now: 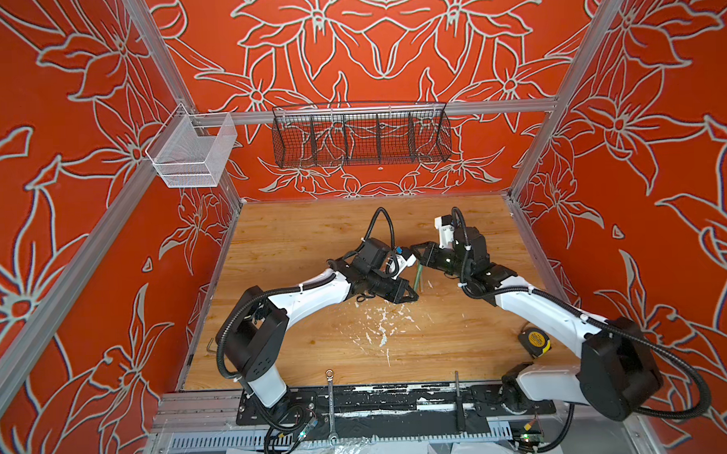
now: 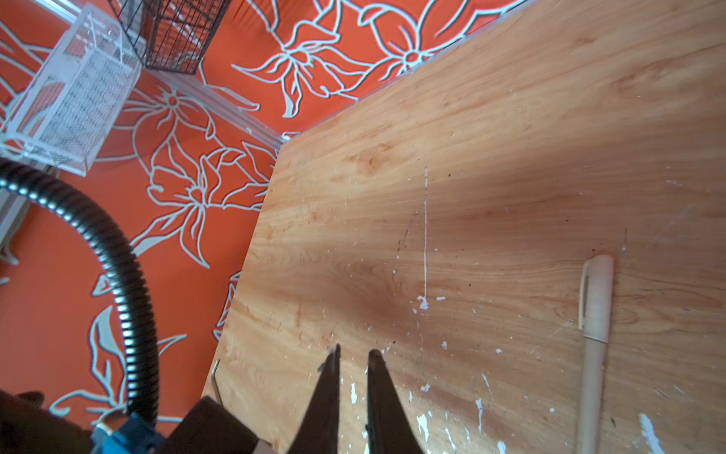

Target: Insert the pens into the pen caps

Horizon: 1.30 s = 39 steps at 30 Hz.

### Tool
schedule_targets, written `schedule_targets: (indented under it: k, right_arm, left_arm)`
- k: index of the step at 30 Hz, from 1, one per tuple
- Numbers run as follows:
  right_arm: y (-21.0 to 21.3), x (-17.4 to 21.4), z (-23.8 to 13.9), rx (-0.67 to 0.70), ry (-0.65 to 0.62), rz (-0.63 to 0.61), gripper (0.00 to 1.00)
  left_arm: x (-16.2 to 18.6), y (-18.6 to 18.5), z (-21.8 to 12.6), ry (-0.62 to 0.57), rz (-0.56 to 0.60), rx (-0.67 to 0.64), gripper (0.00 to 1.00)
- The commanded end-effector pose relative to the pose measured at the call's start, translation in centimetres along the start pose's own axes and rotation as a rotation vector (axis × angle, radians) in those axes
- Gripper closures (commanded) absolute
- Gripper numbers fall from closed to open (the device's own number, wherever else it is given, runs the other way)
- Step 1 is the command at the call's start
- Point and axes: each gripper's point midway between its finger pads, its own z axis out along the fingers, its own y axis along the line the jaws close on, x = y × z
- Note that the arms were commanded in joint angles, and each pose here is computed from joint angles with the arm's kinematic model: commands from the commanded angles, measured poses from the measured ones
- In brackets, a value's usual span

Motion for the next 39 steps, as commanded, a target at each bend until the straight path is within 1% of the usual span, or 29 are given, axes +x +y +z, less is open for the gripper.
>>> schedule_targets:
  k: [1,5,8,9,10,11,12,13,14,15,17,21,24,27,30,34,38,39]
  right_arm:
    - [-1.3,9.1,0.0,0.025,0.278,0.138,1.0]
    - [-0.6,10.0,-0.1,0.009,0.31,0.141,1.0]
    - [-1.2,9.3,-0.2,0.06,0.296,0.103,1.0]
    - [-1.3,8.7,-0.1,0.076,0.286,0.085,1.0]
    - [-1.4,8.0,0.2,0.079,0.285,0.077,1.0]
    - [-1.5,7.5,0.4,0.074,0.293,0.084,1.0]
    - [-1.4,6.6,0.9,0.057,0.29,0.092,1.0]
    - [-1.1,5.8,1.4,0.036,0.292,0.086,1.0]
    - [-1.0,5.3,2.0,0.037,0.299,0.076,1.0]
    - [-0.9,4.9,2.5,0.046,0.319,0.052,1.0]
    - [-0.9,4.6,3.9,0.057,0.374,0.012,1.0]
    - [-2.7,5.5,7.5,0.094,0.477,-0.04,1.0]
    - [-4.8,6.3,9.7,0.155,0.546,-0.08,1.0]
    - [-6.1,7.1,11.6,0.164,0.602,-0.097,1.0]
    - [-6.6,7.4,13.0,0.164,0.627,-0.105,0.99]
    - [-7.3,7.3,14.1,0.191,0.632,-0.136,0.88]
    - [-8.2,6.8,14.8,0.237,0.624,-0.173,0.73]
    - [-8.2,6.5,14.8,0.248,0.619,-0.186,0.68]
  left_arm:
    - [-11.6,2.1,-5.2,-0.41,0.068,-0.134,1.0]
    - [-12.6,4.6,-6.4,-0.451,0.033,-0.184,1.0]
    - [-11.7,5.1,-6.0,-0.415,0.025,-0.181,1.0]
    - [-11.1,5.0,-5.9,-0.397,0.018,-0.172,0.94]
    - [-10.2,4.6,-5.7,-0.379,0.021,-0.159,0.7]
    - [-9.3,4.3,-5.7,-0.356,0.025,-0.161,0.56]
    - [-8.1,4.2,-5.7,-0.328,0.026,-0.181,0.46]
    - [-6.7,4.1,-5.8,-0.298,0.025,-0.206,0.39]
    - [-5.6,4.2,-6.2,-0.282,0.024,-0.235,0.0]
    - [-4.2,4.4,-6.7,-0.266,0.013,-0.268,0.03]
    - [-1.8,5.1,-8.0,-0.254,-0.012,-0.333,0.03]
    - [2.2,7.5,-12.2,-0.295,-0.076,-0.557,0.03]
    - [4.9,9.4,-14.9,-0.322,-0.125,-0.687,0.03]
    - [6.7,10.6,-17.2,-0.363,-0.183,-0.765,0.03]
    - [7.5,10.6,-19.1,-0.436,-0.204,-0.789,0.03]
    - [8.1,10.6,-20.8,-0.5,-0.209,-0.818,0.03]
    - [8.7,11.0,-21.7,-0.531,-0.211,-0.855,0.03]
    - [8.8,11.2,-21.8,-0.532,-0.212,-0.867,0.03]
